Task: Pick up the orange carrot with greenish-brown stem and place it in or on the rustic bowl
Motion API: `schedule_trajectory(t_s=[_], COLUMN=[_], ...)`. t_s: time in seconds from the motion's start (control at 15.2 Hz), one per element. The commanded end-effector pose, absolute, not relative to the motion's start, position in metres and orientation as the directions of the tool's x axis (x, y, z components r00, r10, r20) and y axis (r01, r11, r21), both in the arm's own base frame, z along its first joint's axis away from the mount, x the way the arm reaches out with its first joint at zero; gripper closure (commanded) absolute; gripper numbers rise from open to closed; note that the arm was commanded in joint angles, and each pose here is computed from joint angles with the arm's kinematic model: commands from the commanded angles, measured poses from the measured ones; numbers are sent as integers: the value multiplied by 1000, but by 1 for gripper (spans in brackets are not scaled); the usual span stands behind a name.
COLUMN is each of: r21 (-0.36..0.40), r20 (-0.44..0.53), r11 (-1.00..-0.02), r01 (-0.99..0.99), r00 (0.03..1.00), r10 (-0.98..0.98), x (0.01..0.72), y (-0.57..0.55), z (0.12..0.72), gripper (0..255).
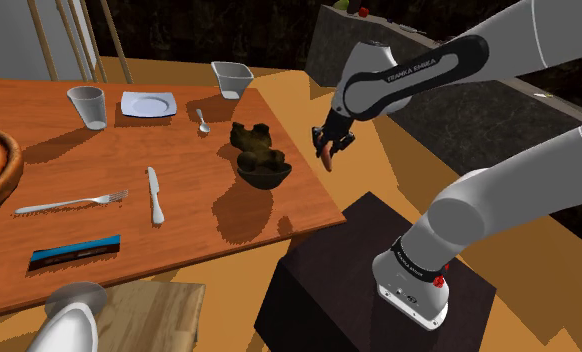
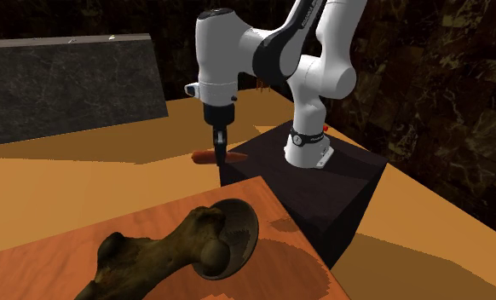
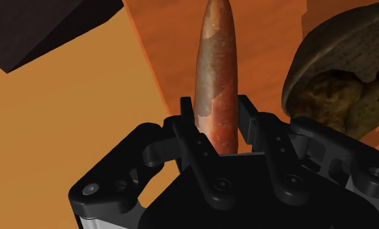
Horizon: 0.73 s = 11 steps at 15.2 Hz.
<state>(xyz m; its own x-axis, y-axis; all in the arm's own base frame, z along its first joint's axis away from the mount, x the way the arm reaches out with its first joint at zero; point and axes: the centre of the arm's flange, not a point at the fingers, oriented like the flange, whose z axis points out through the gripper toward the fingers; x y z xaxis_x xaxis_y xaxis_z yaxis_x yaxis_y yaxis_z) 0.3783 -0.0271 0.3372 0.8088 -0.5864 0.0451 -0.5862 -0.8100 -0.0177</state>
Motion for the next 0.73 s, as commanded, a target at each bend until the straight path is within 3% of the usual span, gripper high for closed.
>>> schedule_trajectory(t_s=[0.0, 0.66], r21=[-18, -18], r20=[45, 45], r11=[-810, -810], r01=[-587, -587], r00=[809, 809], r10=[-587, -587], x=[388, 447], y=[-9, 105], z=[339, 339], gripper=[255, 255])
